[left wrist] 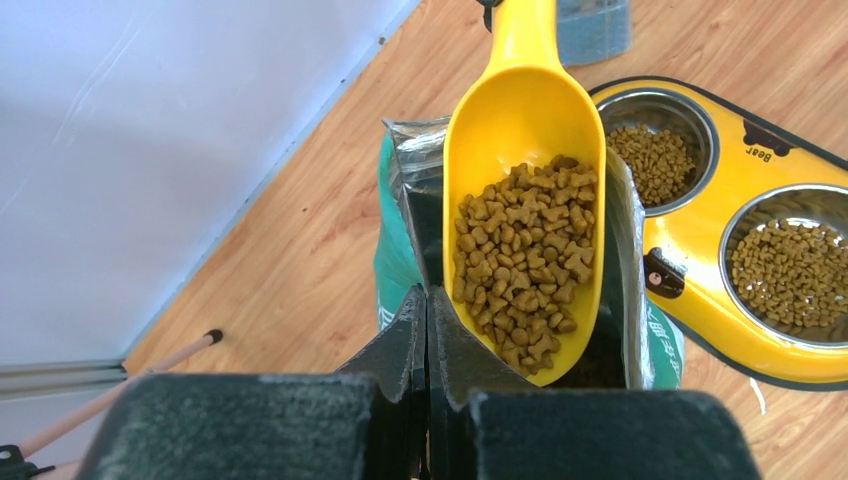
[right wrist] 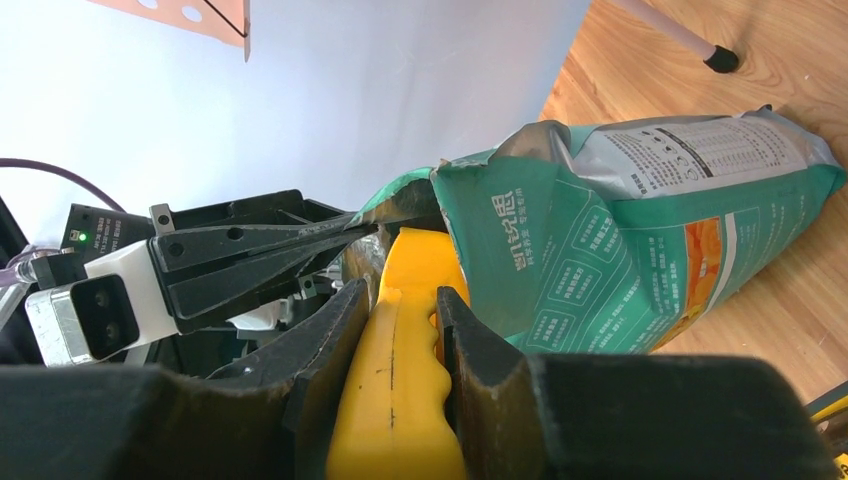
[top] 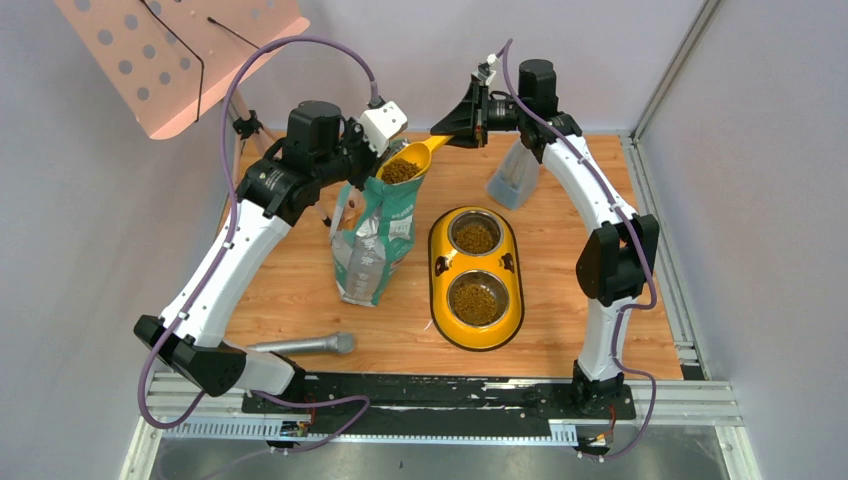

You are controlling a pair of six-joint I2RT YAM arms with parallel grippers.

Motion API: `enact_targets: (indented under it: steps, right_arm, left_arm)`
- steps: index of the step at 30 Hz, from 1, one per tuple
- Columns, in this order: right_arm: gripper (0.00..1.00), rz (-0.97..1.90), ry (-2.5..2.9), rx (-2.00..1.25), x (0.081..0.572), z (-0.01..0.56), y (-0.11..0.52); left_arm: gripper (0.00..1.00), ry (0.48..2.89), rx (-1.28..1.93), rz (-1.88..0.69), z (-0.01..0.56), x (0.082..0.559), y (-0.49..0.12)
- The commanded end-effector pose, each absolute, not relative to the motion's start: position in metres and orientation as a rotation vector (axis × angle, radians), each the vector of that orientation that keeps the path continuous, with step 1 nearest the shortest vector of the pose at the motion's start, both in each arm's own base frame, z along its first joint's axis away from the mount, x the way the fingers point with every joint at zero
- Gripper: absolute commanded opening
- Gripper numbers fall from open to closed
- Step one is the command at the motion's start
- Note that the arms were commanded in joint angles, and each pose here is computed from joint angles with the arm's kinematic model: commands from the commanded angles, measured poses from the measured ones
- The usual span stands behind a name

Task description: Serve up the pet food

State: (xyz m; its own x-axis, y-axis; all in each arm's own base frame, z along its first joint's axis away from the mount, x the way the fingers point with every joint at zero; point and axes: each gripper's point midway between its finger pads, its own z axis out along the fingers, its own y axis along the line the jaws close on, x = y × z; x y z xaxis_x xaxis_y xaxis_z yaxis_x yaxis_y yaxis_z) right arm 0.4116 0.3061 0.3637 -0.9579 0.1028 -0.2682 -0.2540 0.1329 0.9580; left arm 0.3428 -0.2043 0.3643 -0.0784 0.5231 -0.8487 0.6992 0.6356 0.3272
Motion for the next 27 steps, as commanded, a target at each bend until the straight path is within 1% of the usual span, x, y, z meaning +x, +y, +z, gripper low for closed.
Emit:
enact_targets:
  steps: [1,3,7,9,13,19,27]
  right_arm:
    - [0.00,1.919,2.071,-0.213,0.393,0.399,0.297]
    - [0.00,1.917,2.078,-0.189,0.395,0.397,0.295]
    - [0.00,1.940,2.175,-0.053,0.399,0.365,0.293]
    - [0.00,1.920,2.162,-0.007,0.406,0.370,0.290]
    - [0.00,1.871,2.088,-0.007,0.417,0.398,0.289]
    - [0.00,1.888,2.141,0.068,0.411,0.386,0.279]
    - [0.00,1.902,2.144,0.122,0.408,0.390,0.263]
  left_arm:
    - [0.00,1.559,0.967,-0.202,0.418,0.344,-0.213]
    - [0.00,1.556,0.968,-0.201,0.419,0.344,-0.213]
    - [0.00,1.557,0.975,-0.201,0.418,0.344,-0.214]
    - [0.00,1.556,0.980,-0.200,0.419,0.344,-0.215]
    - [0.00,1.560,0.978,-0.193,0.417,0.344,-0.214]
    - [0.00,1.560,0.978,-0.193,0.417,0.345,-0.215]
    - [0.00,1.558,0.975,-0.176,0.415,0.348,-0.215]
